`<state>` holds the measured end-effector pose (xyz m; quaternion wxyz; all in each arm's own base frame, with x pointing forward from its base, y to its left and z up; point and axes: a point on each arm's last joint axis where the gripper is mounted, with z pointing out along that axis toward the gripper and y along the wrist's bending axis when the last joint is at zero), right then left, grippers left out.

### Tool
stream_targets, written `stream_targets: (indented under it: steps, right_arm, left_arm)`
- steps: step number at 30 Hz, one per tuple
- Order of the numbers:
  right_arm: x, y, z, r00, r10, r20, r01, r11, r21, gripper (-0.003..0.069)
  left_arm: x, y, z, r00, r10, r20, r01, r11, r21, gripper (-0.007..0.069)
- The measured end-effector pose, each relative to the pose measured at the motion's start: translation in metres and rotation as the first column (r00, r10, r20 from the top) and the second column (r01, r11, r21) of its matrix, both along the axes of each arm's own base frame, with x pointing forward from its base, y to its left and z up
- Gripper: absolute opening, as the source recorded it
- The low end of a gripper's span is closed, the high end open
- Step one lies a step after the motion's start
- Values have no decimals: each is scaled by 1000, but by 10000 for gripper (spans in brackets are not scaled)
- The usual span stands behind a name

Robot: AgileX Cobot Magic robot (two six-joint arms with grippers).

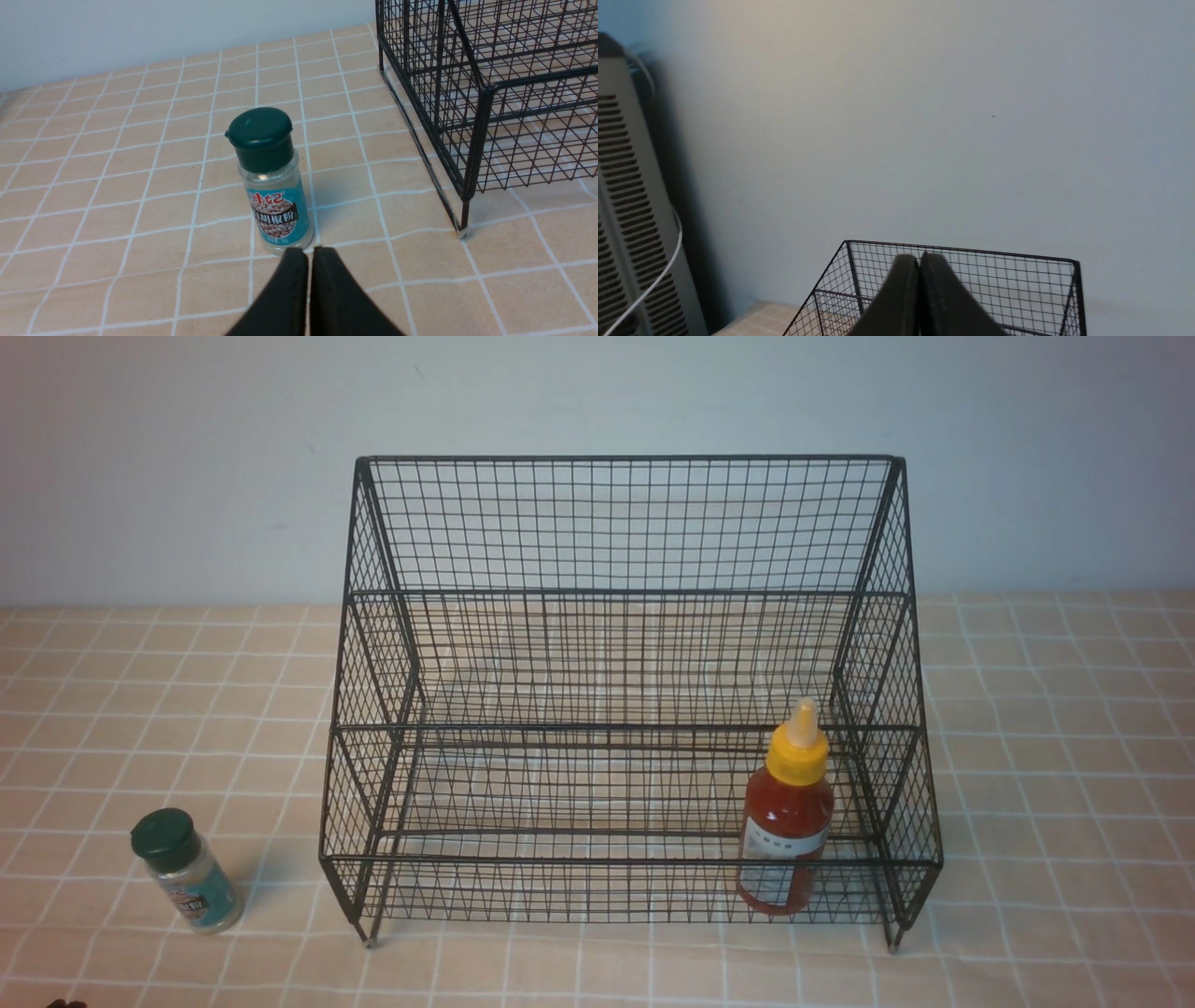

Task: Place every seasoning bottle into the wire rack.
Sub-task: Use the left arm to grab the condiment bottle closest to it

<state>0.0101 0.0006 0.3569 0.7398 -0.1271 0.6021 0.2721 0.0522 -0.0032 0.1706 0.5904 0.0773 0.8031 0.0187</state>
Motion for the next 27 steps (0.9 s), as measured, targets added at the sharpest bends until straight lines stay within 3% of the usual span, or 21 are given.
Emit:
stream_targets:
  steps: [9,13,17,21,25,27]
  right_arm:
    - [1,7,-8,997,23,72,-15,994,-111,-13]
    - [7,8,-21,989,-132,71,142,974,-176,-13]
    - [28,5,-64,909,-417,-14,395,871,-294,-13]
    - [43,-3,-126,788,-595,-157,502,770,-394,-13]
    - [44,-7,-172,726,-643,-244,507,740,-442,-13]
    - [44,-7,-176,719,-644,-261,517,747,-419,-13]
  left_arm:
    - [0,0,0,1000,0,0,0,1000,0,-7]
    - [0,0,0,1000,0,0,0,1000,0,-7]
    - [0,0,0,1000,0,0,0,1000,0,-7]
    - [0,0,0,1000,0,0,0,1000,0,-7]
    - [0,0,0,1000,0,0,0,1000,0,-7]
    - [0,0,0,1000,0,0,0,1000,0,-7]
